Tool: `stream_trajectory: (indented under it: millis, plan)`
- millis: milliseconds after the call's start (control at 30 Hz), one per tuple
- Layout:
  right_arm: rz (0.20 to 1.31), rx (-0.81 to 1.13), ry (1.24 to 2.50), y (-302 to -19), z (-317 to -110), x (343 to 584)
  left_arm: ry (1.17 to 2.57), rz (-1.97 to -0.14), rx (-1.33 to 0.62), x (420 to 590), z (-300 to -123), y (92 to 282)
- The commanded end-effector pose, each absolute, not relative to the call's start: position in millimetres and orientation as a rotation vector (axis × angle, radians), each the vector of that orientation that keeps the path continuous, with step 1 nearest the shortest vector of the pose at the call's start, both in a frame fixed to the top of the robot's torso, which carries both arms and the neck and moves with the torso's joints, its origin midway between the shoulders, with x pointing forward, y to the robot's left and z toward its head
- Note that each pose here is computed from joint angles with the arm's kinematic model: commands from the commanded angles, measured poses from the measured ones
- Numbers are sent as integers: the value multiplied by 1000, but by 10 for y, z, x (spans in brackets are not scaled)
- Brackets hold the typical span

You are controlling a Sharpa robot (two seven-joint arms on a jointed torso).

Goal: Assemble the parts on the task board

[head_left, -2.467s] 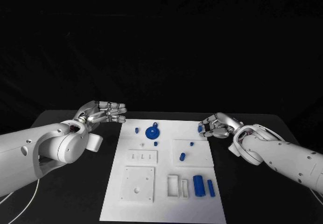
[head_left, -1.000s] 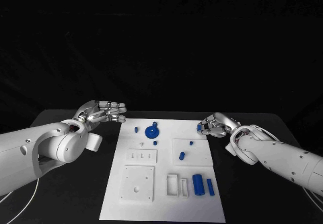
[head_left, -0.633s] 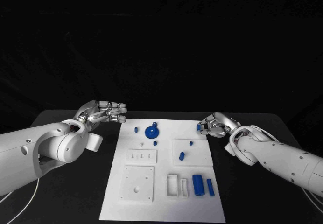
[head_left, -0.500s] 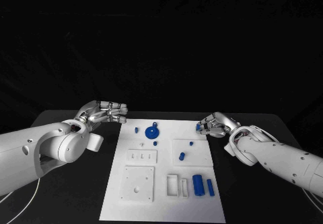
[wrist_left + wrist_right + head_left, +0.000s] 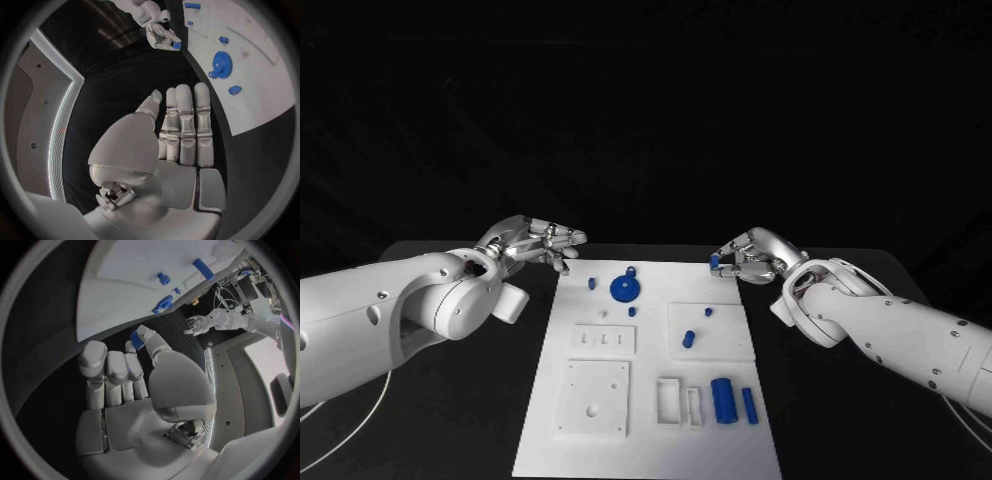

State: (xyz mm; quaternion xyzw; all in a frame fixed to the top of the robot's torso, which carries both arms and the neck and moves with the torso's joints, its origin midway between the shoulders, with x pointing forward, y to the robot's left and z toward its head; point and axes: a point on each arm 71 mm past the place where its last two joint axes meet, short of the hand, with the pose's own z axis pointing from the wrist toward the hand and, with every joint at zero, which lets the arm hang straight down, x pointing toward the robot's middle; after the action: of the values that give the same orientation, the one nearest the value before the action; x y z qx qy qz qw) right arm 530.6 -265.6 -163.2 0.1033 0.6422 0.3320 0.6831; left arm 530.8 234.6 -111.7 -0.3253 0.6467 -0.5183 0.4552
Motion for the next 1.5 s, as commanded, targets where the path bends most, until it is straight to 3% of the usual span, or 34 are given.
stream_trajectory:
  millis: [33, 667, 1500]
  plan:
    - [698, 225, 1497, -2548, -1610, 5311, 1771, -1187, -731, 5327, -1132, 2252]
    - [729, 164, 1579, -1809, -1542, 5272, 2069, -921, -586, 5455, -1160, 1686]
    - [766, 94, 1625, -1389, -1542, 5224, 2131, -839, -483, 5441, -1172, 1342]
